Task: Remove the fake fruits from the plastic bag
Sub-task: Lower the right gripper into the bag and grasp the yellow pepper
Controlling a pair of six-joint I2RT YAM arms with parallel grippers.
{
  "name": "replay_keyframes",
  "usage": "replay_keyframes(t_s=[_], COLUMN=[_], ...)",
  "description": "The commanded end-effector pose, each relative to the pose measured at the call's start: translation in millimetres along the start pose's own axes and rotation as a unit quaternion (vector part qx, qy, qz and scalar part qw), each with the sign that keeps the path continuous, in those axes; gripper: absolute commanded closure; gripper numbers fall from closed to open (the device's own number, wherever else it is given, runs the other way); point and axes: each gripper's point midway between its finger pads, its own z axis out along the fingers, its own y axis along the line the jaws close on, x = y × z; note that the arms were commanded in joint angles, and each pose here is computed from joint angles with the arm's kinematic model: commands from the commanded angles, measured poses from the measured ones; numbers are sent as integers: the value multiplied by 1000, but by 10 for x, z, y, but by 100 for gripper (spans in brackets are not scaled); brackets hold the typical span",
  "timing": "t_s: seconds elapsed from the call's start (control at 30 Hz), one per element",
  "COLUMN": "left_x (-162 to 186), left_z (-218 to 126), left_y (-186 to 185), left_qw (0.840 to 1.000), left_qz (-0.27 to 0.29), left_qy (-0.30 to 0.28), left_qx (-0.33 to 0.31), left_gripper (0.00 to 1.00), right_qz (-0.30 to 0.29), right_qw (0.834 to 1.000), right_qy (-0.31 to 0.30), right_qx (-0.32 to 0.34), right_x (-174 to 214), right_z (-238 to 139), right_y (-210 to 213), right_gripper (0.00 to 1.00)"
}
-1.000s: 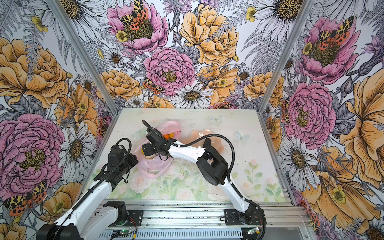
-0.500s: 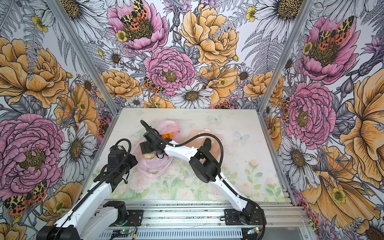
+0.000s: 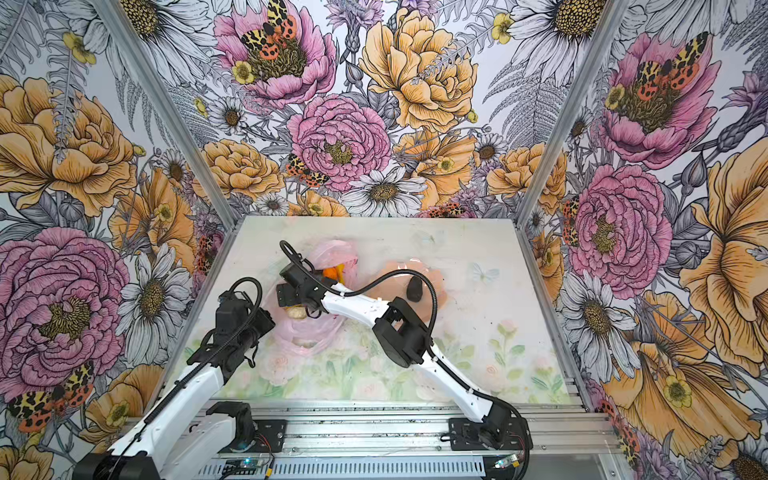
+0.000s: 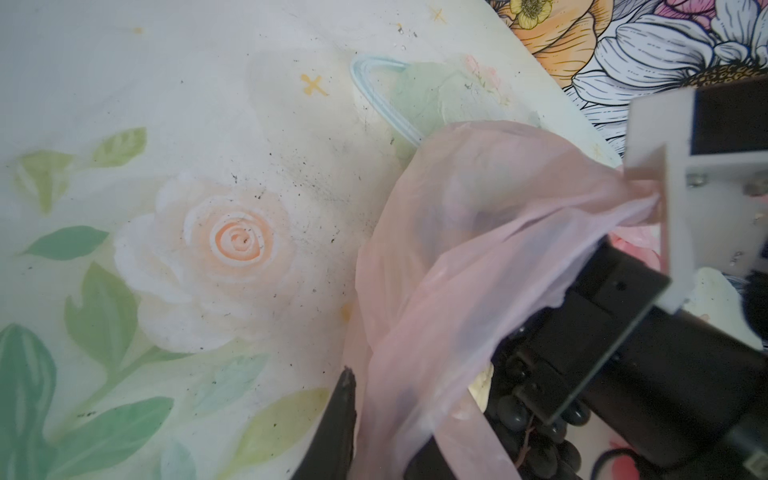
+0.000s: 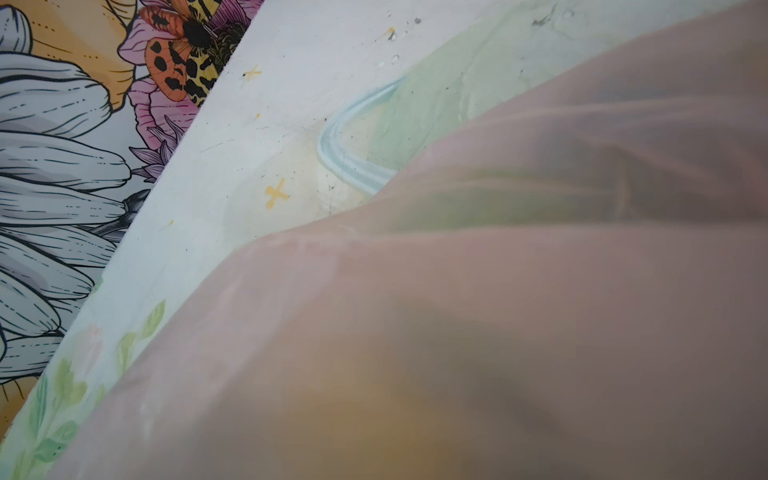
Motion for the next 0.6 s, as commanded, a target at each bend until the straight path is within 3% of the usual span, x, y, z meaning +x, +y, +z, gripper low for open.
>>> replay_keyframes(t_s=[0.0, 0.2, 0.57], left_x=[-24, -19, -21], left_z=[-16, -18, -33], left_y=[10, -8, -29], left_qw=[1000, 1000, 1000], left_qz=[11, 15, 18], left_qy=[-16, -16, -19], left_qx=[1, 4, 9], left_gripper=[81, 81, 82], right_qz=[3, 12, -12], right_qw=[1000, 999, 1000], right_qy=[12, 22, -17], right_qx=[4, 24, 7], right_x=[110, 163, -271], right_z=[94, 138, -326], right_y=[38, -86, 126], right_gripper=[14, 20, 37])
